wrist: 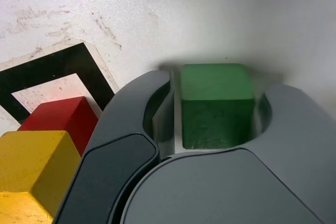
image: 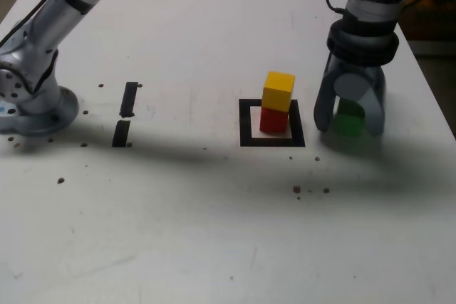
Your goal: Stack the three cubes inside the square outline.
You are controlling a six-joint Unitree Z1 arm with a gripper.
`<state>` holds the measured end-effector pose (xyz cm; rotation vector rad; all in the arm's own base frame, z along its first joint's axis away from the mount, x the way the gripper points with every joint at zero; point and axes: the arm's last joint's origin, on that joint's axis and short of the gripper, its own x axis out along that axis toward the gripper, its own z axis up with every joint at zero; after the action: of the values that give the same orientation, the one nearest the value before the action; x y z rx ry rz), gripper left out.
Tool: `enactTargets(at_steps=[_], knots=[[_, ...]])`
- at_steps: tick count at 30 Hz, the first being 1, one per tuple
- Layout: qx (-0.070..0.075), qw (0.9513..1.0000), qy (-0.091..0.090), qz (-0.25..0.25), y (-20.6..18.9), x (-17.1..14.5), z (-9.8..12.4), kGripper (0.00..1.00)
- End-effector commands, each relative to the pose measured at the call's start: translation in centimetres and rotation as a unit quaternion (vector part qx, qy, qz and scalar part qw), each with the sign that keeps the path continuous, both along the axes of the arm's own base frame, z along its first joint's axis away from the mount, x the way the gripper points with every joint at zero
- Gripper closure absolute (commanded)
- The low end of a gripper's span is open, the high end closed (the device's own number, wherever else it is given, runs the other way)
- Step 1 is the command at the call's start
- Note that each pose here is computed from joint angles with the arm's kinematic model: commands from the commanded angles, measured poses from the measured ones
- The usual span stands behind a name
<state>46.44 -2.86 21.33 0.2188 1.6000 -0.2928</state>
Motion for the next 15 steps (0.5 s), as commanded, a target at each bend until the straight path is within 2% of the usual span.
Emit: enactTargets(at_steps=[1, 9, 15], knots=[[0.001, 1.0000, -0.002, -0.001, 0.0, -0.1, 0.2, 0.85], [0.007, 1.0000, -0.002, -0.002, -0.1, -0.2, 0.5, 0.85], [0.018, 0.9996, -0.022, -0.010, -0.7, -0.7, 2.6, 0.85]])
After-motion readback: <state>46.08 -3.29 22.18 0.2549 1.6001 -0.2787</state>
